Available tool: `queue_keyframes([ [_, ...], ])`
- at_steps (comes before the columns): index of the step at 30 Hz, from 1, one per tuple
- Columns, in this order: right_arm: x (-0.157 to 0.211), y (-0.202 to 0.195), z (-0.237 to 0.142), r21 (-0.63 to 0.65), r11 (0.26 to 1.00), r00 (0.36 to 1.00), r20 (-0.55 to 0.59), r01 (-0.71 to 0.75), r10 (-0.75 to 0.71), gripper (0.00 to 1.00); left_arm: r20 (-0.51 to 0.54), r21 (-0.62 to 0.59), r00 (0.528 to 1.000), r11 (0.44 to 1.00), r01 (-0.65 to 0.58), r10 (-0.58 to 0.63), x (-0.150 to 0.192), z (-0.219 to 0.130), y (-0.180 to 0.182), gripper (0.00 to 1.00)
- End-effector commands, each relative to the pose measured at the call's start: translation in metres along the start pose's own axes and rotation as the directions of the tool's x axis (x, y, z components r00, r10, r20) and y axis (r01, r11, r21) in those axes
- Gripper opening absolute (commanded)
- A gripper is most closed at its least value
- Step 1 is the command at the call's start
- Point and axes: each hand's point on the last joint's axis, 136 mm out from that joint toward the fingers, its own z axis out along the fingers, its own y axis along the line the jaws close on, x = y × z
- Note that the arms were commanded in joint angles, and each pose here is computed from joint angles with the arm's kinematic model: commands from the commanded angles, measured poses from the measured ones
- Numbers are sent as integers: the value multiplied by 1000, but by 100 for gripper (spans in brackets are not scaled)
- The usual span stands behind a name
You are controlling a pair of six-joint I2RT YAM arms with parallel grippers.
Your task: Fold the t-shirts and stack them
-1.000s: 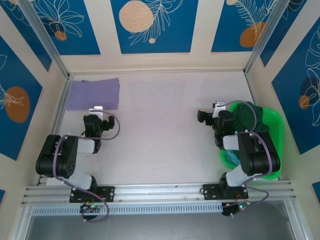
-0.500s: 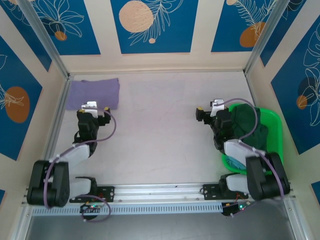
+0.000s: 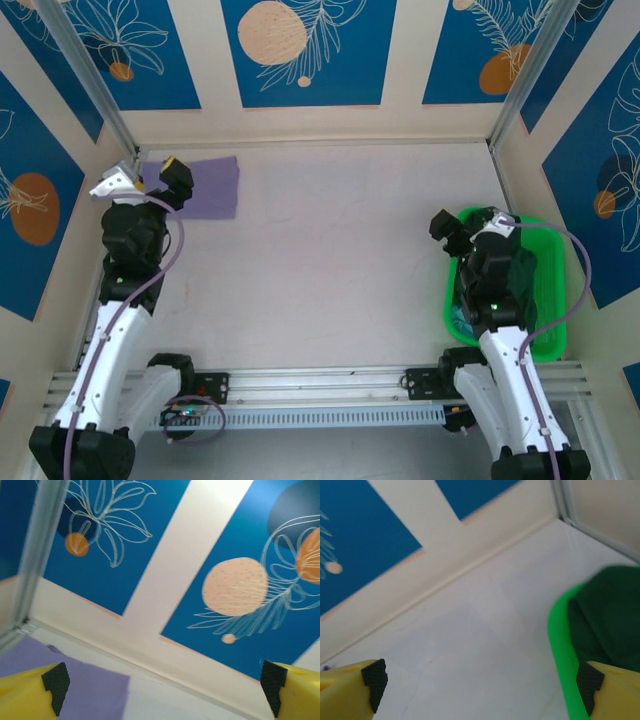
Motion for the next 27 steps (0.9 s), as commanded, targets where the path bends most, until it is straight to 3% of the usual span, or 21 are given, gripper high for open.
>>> queue_keyframes([
  [1,2,-27,-5,203,976,989,-107,-80,103,99,-207,84,973,989,119,-99,48,-2,-14,100],
  [4,-10,-50,6,391,920,970,-208,-34,124,99,-294,154,951,977,145,-95,75,0,-31,100],
  [8,-8,-105,26,650,760,921,-283,-22,268,99,-452,223,892,965,141,-26,108,6,-59,95],
  [13,15,-136,50,729,684,878,-309,-29,367,100,-598,297,798,946,132,76,152,2,-88,92],
  [16,34,-146,57,744,668,855,-331,-24,399,93,-662,315,737,942,113,133,174,-4,-97,91],
  [20,52,-147,66,715,699,835,-373,-19,404,64,-707,330,691,934,135,150,191,-8,-106,89],
  [23,54,-143,68,685,728,834,-385,-27,394,22,-722,328,675,934,142,151,196,-10,-108,89],
  [26,55,-136,69,657,752,828,-397,-45,397,0,-723,333,673,932,143,155,196,-11,-109,89],
  [27,55,-131,70,642,765,822,-407,-53,399,0,-721,336,674,931,143,157,195,-11,-110,89],
])
